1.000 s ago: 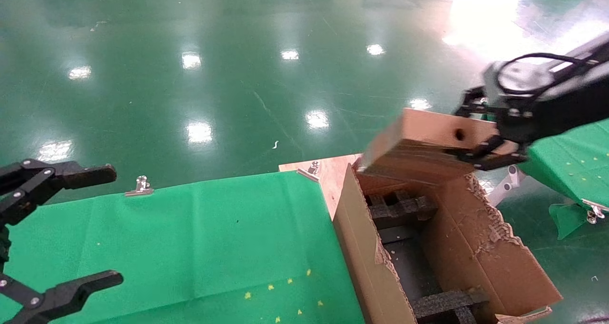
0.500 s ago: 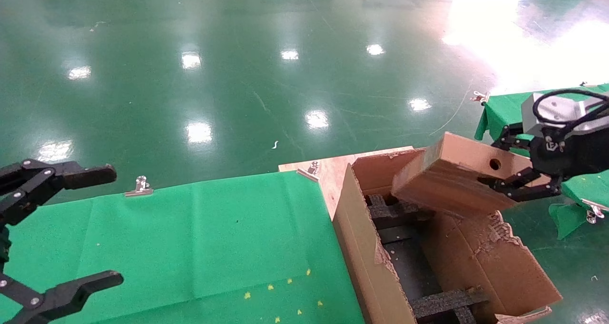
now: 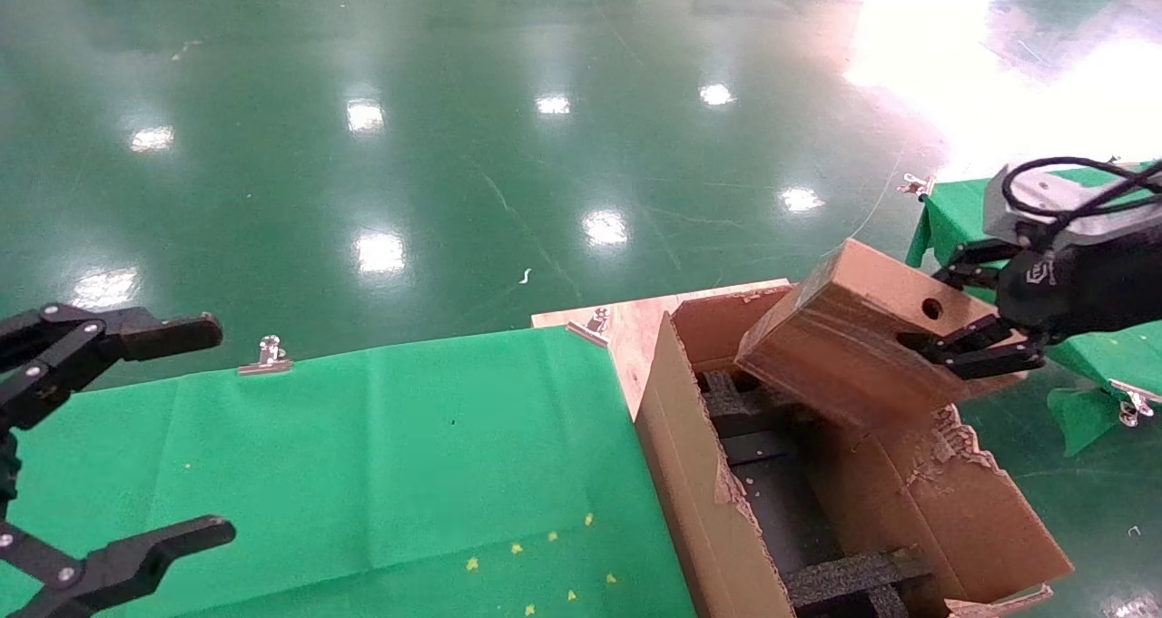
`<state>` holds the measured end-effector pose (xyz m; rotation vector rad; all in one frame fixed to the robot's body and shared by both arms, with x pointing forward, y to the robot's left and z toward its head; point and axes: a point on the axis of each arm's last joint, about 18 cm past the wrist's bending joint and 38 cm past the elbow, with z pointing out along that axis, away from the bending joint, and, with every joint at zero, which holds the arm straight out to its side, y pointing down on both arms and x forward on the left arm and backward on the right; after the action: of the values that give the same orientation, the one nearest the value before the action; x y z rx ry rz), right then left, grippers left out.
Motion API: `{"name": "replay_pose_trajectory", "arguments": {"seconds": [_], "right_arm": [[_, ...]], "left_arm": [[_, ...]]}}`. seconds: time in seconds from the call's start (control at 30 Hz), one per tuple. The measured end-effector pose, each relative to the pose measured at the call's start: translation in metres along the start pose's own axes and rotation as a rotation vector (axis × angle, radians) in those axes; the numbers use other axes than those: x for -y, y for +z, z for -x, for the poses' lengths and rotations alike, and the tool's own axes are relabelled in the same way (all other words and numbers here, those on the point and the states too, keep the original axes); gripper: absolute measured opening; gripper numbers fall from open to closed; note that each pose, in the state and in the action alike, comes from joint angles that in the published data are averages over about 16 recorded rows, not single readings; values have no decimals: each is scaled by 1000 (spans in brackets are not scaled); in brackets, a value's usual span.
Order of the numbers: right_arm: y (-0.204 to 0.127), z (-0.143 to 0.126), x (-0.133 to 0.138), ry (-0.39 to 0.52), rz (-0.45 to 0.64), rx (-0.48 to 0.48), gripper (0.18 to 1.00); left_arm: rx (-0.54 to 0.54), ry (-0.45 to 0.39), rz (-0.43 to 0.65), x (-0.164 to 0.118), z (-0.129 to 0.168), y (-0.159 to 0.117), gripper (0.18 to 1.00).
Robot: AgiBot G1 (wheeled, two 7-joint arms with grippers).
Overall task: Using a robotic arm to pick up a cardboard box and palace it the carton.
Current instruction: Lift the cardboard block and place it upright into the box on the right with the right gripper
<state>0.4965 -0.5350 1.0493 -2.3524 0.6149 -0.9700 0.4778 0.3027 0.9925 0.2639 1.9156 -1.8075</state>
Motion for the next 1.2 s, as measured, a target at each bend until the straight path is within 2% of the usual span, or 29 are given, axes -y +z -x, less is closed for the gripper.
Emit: {"name": "replay_pose_trajectory", "arguments": {"seconds": [0.33, 0.6, 0.77, 1.2], "right_arm": [[9, -8, -27, 392, 29, -60, 303], [12, -11, -42, 618, 26, -107, 302], [13, -11, -46, 680, 16, -118, 301], [23, -13, -56, 756, 44, -146, 300]], "left_arm": [[0, 0, 0, 0, 0, 0, 1001], [0, 0, 0, 0, 0, 0, 1001], [1, 0, 0, 0, 0, 0, 1001], [1, 0, 0, 0, 0, 0, 1001]]}}
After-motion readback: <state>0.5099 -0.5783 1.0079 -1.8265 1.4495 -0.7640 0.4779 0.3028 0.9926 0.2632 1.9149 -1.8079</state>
